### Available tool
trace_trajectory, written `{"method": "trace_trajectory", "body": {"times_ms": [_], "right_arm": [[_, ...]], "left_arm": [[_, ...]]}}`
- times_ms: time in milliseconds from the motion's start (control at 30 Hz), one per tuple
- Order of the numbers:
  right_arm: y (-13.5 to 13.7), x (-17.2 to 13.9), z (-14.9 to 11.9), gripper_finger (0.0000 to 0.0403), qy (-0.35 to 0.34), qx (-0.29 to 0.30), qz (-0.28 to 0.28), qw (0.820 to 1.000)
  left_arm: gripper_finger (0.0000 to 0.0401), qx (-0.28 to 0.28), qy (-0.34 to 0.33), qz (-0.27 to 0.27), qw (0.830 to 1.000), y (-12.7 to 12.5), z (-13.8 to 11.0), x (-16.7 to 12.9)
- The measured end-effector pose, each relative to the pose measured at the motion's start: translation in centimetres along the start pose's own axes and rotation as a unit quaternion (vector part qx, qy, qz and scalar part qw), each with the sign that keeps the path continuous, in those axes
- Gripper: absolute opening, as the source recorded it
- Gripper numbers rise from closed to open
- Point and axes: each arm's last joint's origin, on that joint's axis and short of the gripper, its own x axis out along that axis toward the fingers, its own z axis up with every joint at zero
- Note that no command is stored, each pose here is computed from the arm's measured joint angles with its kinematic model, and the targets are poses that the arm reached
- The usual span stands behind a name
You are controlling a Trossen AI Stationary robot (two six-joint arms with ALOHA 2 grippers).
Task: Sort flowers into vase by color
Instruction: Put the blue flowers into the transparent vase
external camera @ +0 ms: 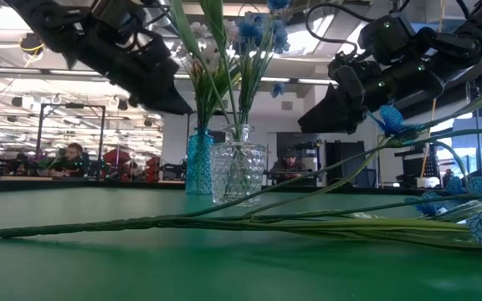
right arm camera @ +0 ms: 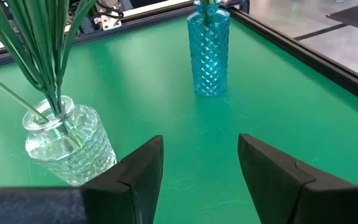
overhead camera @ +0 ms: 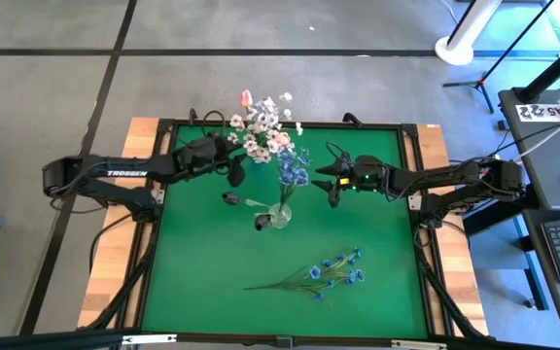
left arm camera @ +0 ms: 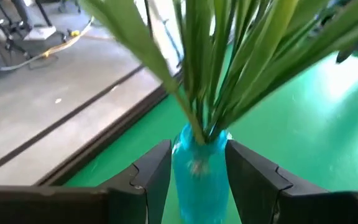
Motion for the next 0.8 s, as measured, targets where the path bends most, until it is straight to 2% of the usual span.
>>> {"method": "trace_trajectory", "body": {"times_ms": [233, 467, 567, 667, 800], "right_arm": [[0.0, 0.0, 0.0, 0.0205, 0.003, 0.001, 0.003, 1.0], [0.0, 0.0, 0.0, 0.0205, 0.003, 0.001, 0.003, 1.0], [0.0, 0.0, 0.0, 0.0205, 0.003, 0.001, 0.003, 1.0], [0.0, 0.0, 0.0, 0.0205, 0.002, 0.001, 0.003, 1.0], [0.0, 0.0, 0.0, 0.0205, 0.0, 0.0, 0.003, 1.0]], "left_arm": [[0.0148, -0.006, 0.057, -0.004, 0.998, 0.2, -0.5, -2.6], [0.0148, -0.017, 0.124, -0.039, 0.991, -1.6, -1.9, -4.9], [0.0155, -0.027, 0.16, -0.079, 0.984, -2.8, -2.7, -5.6], [0.0174, -0.035, 0.179, -0.142, 0.973, -4.5, -3.1, -6.4], [0.0189, -0.041, 0.187, -0.204, 0.96, -6.6, -3.4, -7.8]]}}
